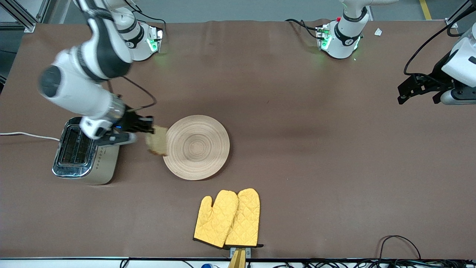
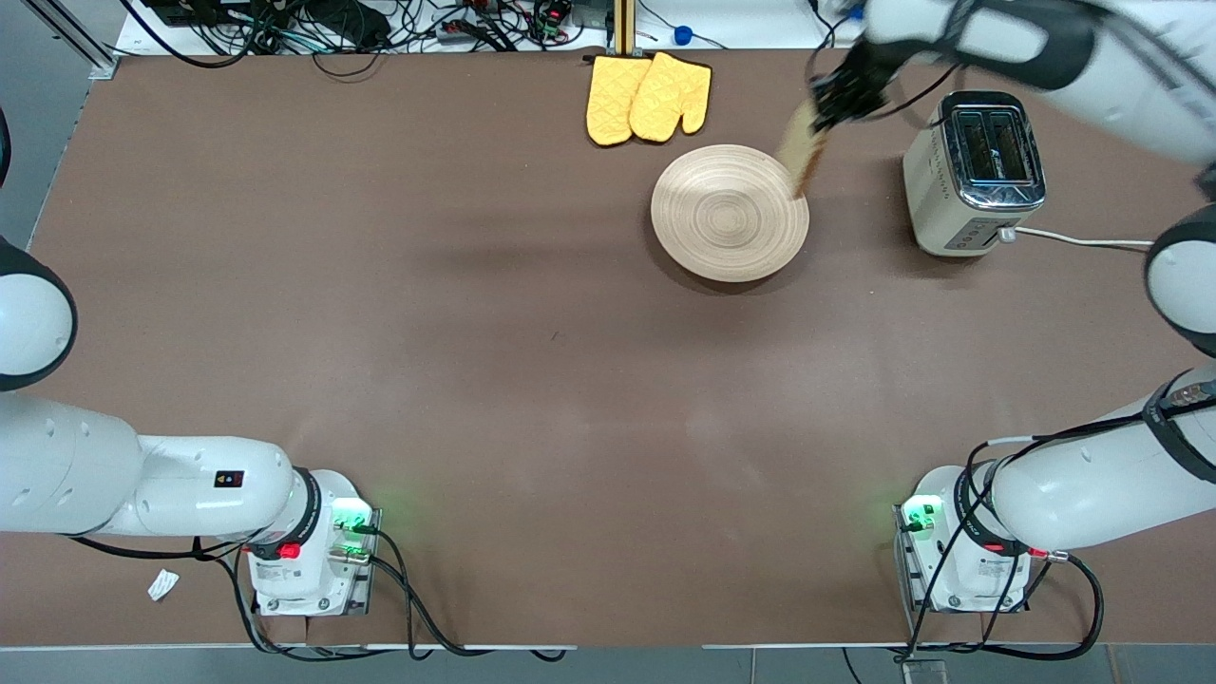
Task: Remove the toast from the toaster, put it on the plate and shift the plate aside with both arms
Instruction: 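Carry the toast over the wooden plate and lower it down, then release the toast and withdraw the right gripper while the left gripper approaches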
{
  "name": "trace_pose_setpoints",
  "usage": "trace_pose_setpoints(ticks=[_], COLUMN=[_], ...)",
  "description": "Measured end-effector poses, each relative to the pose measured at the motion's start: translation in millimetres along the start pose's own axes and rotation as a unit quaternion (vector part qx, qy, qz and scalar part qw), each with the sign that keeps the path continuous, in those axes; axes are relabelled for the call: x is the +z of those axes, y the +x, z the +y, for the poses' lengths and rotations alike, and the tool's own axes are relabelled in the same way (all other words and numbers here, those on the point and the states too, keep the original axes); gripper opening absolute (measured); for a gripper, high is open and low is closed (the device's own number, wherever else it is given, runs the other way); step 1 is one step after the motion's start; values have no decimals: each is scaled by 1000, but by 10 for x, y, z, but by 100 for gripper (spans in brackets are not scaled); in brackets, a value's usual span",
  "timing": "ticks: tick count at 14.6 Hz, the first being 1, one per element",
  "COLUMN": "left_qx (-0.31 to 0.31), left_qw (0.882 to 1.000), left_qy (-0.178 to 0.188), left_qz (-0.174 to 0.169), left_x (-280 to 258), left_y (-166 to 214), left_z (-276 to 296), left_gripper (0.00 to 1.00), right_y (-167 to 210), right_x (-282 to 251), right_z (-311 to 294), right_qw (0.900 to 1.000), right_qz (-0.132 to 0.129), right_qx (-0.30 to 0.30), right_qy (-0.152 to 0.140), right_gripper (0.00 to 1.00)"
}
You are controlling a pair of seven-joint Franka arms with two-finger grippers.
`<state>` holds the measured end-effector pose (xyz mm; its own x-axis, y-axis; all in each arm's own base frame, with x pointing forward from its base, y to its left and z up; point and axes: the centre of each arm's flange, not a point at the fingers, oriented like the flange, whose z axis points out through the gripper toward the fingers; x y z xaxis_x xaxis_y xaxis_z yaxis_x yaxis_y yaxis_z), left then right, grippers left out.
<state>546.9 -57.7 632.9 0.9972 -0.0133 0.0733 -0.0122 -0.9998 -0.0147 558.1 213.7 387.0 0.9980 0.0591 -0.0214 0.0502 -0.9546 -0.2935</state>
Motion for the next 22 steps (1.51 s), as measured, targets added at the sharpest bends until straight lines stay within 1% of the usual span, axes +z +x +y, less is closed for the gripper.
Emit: trace_pose_setpoints(ticks=[2,4,5,7,8,10,11,12,14,15,16,17,18,19,20,21,22], left_qx=[0,-1,-1,-1,-1,-1,4,9,16,17,15,12,6,-4,-16,-30,-43], left_qw=[1000,1000,1000,1000,1000,1000,1000,1000,1000,1000,999,996,991,983,973,962,950], left_qy=[0,0,0,0,0,0,0,0,0,-8,-32,-69,-109,-149,-187,-225,-257], left_qz=[0,0,0,0,0,-1,-2,-5,-13,-20,-35,-55,-79,-108,-133,-155,-172], left_x=[1,2,3,4,5,9,21,45,119,182,293,464,685,962,1280,1625,1994], left_y=[1,1,2,3,3,4,7,15,41,59,76,100,138,194,276,371,458], left_z=[-2,-6,-10,-16,-17,-18,-19,-19,-15,9,72,157,246,334,425,531,671], left_gripper=[100,100,100,100,100,100,100,100,100,100,100,100,100,100,100,100,100], right_y=[-69,-144,-154,-57,5,73,67,31,-53,-65,-57,-31,0,28,49,74,103], right_x=[482,865,1025,1169,1181,1240,1289,1349,1407,1355,1206,960,637,238,-205,-640,-1037], right_z=[-319,-583,-589,-255,-12,401,524,594,653,705,806,957,1133,1326,1510,1662,1786], right_qw=[1000,999,999,999,999,998,997,997,995,994,993,993,993,992,990,989,987], right_qz=[-2,2,2,-3,-5,-14,-20,-29,-52,-64,-74,-77,-75,-72,-69,-62,-50], right_qx=[22,34,40,48,50,60,67,72,77,83,88,86,78,70,67,70,78], right_qy=[9,5,0,-10,-14,-20,-22,-25,-27,-26,-25,-31,-49,-75,-100,-118,-127], right_gripper=[10,10,10,10,15,32,44,53,73,84,93,100,100,100,100,100,100])
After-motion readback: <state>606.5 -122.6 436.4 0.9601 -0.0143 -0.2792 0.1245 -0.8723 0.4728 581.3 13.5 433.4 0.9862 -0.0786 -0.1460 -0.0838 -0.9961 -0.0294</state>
